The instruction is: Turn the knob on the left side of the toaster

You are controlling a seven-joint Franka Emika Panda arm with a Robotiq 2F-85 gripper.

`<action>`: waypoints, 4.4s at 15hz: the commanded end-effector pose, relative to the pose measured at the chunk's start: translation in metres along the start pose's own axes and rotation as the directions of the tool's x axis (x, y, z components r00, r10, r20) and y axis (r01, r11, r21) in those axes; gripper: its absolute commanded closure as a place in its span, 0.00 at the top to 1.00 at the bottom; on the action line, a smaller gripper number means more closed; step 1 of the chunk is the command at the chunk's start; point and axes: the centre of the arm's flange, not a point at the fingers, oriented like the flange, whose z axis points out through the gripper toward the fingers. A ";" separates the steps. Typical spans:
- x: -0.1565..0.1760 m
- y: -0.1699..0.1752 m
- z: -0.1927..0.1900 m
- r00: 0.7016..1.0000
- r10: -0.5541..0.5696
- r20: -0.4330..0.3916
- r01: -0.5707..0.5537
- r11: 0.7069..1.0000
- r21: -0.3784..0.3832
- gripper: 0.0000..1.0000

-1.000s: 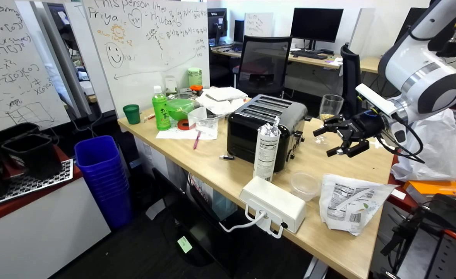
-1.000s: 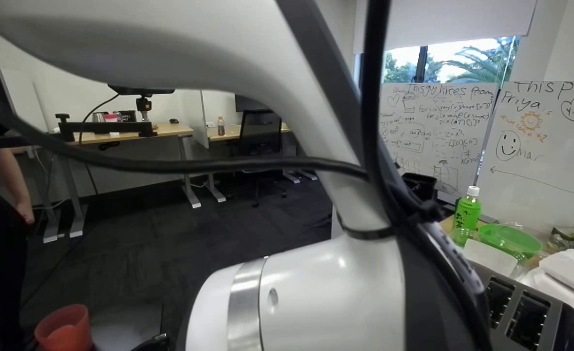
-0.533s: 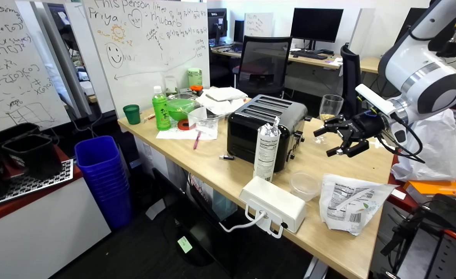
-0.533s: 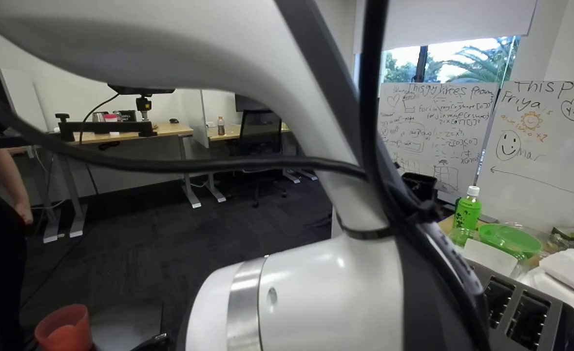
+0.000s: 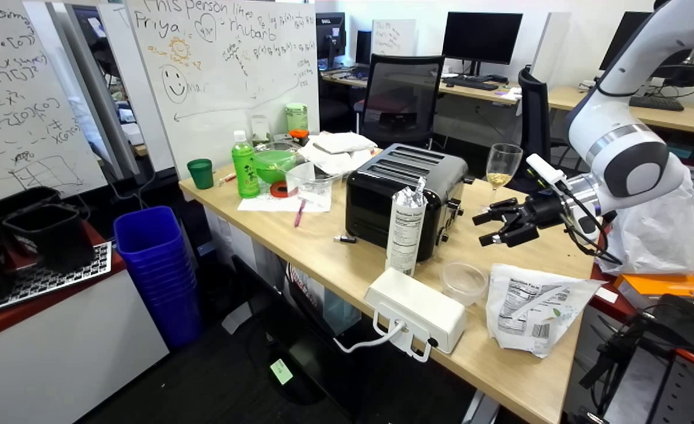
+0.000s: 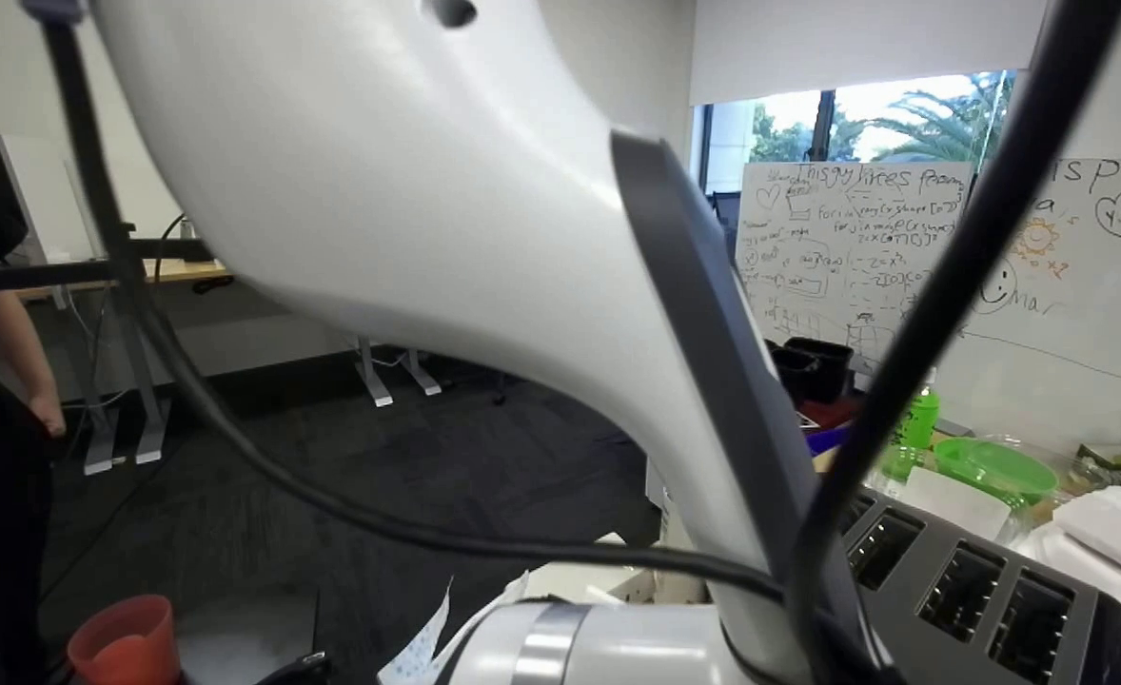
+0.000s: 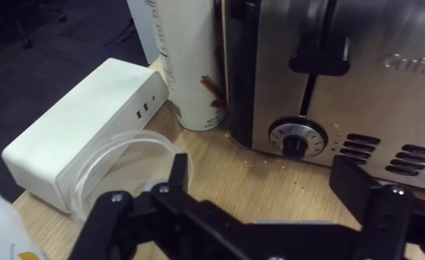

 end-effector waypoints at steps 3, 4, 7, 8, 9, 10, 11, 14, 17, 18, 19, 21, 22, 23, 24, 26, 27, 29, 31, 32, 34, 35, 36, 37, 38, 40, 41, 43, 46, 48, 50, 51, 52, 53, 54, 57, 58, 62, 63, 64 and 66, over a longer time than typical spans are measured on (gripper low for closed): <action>0.007 -0.024 0.023 0.985 0.166 0.050 -0.170 0.981 0.094 1.00; 0.009 -0.024 0.027 0.981 0.186 0.048 -0.189 0.977 0.094 1.00; 0.014 -0.022 0.039 0.971 0.234 0.046 -0.238 0.967 0.092 1.00; 0.015 -0.021 0.042 0.969 0.243 0.047 -0.246 0.965 0.094 1.00; 0.016 -0.021 0.045 0.967 0.252 0.046 -0.255 0.962 0.095 1.00; 0.016 -0.020 0.048 0.965 0.257 0.046 -0.260 0.961 0.091 1.00; 0.016 -0.020 0.051 0.968 0.246 0.051 -0.250 0.964 0.092 1.00; 0.012 -0.018 0.061 0.966 0.253 0.051 -0.257 0.963 0.083 1.00; 0.011 -0.015 0.071 0.969 0.245 0.036 -0.247 0.965 0.084 1.00; 0.012 -0.015 0.074 0.970 0.242 0.025 -0.244 0.965 0.092 1.00; 0.014 -0.014 0.075 0.971 0.240 0.012 -0.240 0.965 0.106 1.00; 0.016 -0.015 0.075 0.971 0.239 -0.007 -0.236 0.961 0.143 1.00; 0.016 -0.016 0.075 0.971 0.240 -0.009 -0.236 0.959 0.155 1.00; 0.016 -0.017 0.076 0.970 0.242 -0.013 -0.237 0.958 0.163 1.00; 0.016 -0.018 0.077 0.970 0.242 -0.017 -0.236 0.957 0.171 1.00; 0.016 -0.019 0.079 0.970 0.243 -0.021 -0.236 0.956 0.175 1.00; 0.015 -0.018 0.080 0.969 0.244 -0.024 -0.237 0.956 0.175 1.00; 0.014 -0.018 0.082 0.969 0.246 -0.031 -0.237 0.955 0.177 0.96; 0.014 -0.017 0.083 0.969 0.243 -0.040 -0.231 0.955 0.183 0.76; 0.013 -0.017 0.083 0.969 0.242 -0.041 -0.231 0.955 0.186 0.70; 0.012 -0.018 0.084 0.969 0.244 -0.045 -0.231 0.953 0.197 0.55; 0.011 -0.018 0.084 0.969 0.245 -0.046 -0.231 0.952 0.202 0.47; 0.011 -0.019 0.084 0.968 0.245 -0.046 -0.230 0.951 0.206 0.41; 0.010 -0.020 0.084 0.968 0.245 -0.045 -0.231 0.950 0.209 0.34; 0.010 -0.020 0.084 0.968 0.246 -0.050 -0.231 0.950 0.211 0.28; 0.010 -0.020 0.084 0.968 0.243 -0.056 -0.226 0.951 0.210 0.23; 0.011 -0.020 0.083 0.968 0.242 -0.061 -0.225 0.951 0.211 0.20; 0.012 -0.019 0.084 0.967 0.245 -0.067 -0.226 0.952 0.208 0.05; 0.012 -0.017 0.085 0.967 0.243 -0.075 -0.224 0.953 0.206 0.00; 0.010 -0.016 0.085 0.970 0.234 -0.067 -0.217 0.956 0.200 0.00; 0.008 -0.016 0.085 0.973 0.222 -0.061 -0.207 0.959 0.194 0.00; 0.008 -0.016 0.085 0.974 0.217 -0.059 -0.202 0.961 0.191 0.03; 0.007 -0.016 0.085 0.976 0.210 -0.058 -0.196 0.962 0.189 0.18; 0.007 -0.016 0.085 0.977 0.205 -0.058 -0.191 0.963 0.188 0.28; 0.007 -0.015 0.085 0.978 0.202 -0.058 -0.188 0.964 0.187 0.31; 0.005 -0.015 0.086 0.980 0.192 -0.056 -0.179 0.967 0.183 0.46; 0.004 -0.015 0.086 0.981 0.186 -0.055 -0.173 0.968 0.184 0.48; 0.001 -0.016 0.082 0.988 0.147 -0.055 -0.133 0.971 0.199 0.20; 0.001 -0.018 0.080 0.989 0.138 -0.055 -0.124 0.971 0.203 0.12; 0.000 -0.019 0.078 0.991 0.126 -0.053 -0.112 0.972 0.209 0.06; -0.001 -0.016 0.078 0.993 0.105 -0.055 -0.092 0.976 0.200 0.12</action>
